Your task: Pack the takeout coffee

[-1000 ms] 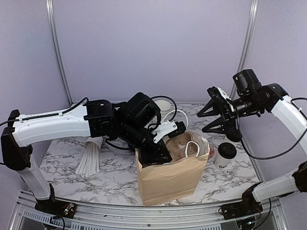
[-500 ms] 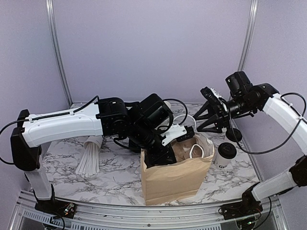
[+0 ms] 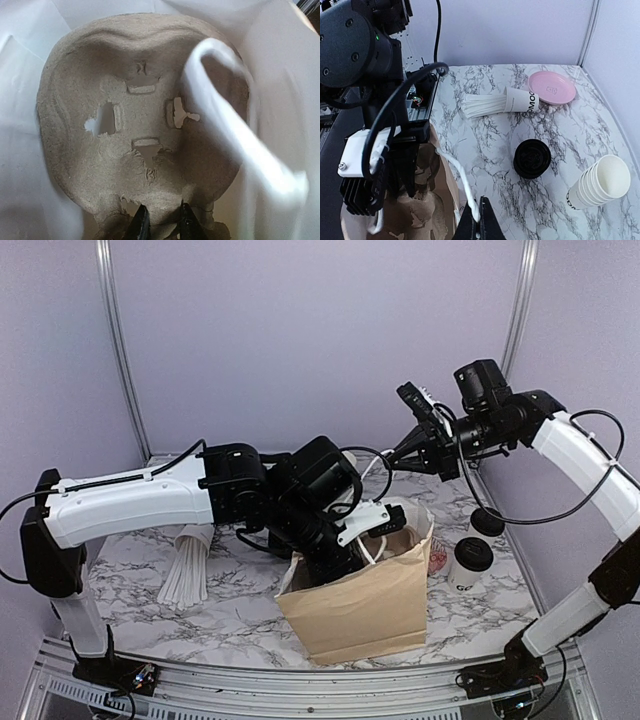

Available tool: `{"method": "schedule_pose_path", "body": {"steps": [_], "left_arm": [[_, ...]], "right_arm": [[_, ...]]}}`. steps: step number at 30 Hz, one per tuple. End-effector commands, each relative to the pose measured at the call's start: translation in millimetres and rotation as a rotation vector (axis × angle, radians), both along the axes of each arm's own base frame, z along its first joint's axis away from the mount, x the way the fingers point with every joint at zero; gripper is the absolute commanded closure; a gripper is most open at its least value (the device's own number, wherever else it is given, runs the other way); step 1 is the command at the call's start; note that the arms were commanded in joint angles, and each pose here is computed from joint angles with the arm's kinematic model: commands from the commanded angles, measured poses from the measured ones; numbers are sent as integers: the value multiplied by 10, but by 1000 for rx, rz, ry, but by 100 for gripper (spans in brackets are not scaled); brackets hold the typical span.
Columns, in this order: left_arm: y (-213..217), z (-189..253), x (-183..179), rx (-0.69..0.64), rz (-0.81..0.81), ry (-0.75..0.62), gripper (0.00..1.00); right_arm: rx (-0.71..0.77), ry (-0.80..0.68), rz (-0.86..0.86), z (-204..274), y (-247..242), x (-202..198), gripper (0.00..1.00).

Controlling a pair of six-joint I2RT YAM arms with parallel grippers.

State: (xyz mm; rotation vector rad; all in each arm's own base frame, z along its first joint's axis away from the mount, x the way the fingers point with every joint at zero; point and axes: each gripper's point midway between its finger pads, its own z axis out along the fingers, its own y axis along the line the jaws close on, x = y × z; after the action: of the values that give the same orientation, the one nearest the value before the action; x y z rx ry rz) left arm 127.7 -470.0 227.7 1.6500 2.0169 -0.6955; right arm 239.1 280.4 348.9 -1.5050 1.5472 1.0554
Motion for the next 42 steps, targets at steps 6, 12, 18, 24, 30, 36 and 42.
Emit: {"method": "schedule_pose_path", "body": {"steps": [6, 12, 18, 24, 30, 36, 42], "left_arm": [[172, -282, -54, 165, 41, 36, 83], [133, -377, -63, 194, 36, 56, 83], [90, -537, -28, 236, 47, 79, 82], [76, -777, -16, 297, 60, 107, 82], [92, -1009, 29, 358, 74, 103, 82], [76, -962, 35, 347, 71, 97, 82], [106, -787, 30, 314, 74, 87, 82]], "right_arm": [[100, -74, -14, 424, 90, -41, 94], [50, -42, 41, 165, 107, -252, 88], [48, -36, 53, 160, 69, -362, 79], [67, -71, 42, 316, 31, -410, 67], [76, -111, 23, 434, -18, -451, 57], [67, -120, 7, 422, -40, -450, 55], [28, -142, 31, 348, -110, -545, 57]]}}
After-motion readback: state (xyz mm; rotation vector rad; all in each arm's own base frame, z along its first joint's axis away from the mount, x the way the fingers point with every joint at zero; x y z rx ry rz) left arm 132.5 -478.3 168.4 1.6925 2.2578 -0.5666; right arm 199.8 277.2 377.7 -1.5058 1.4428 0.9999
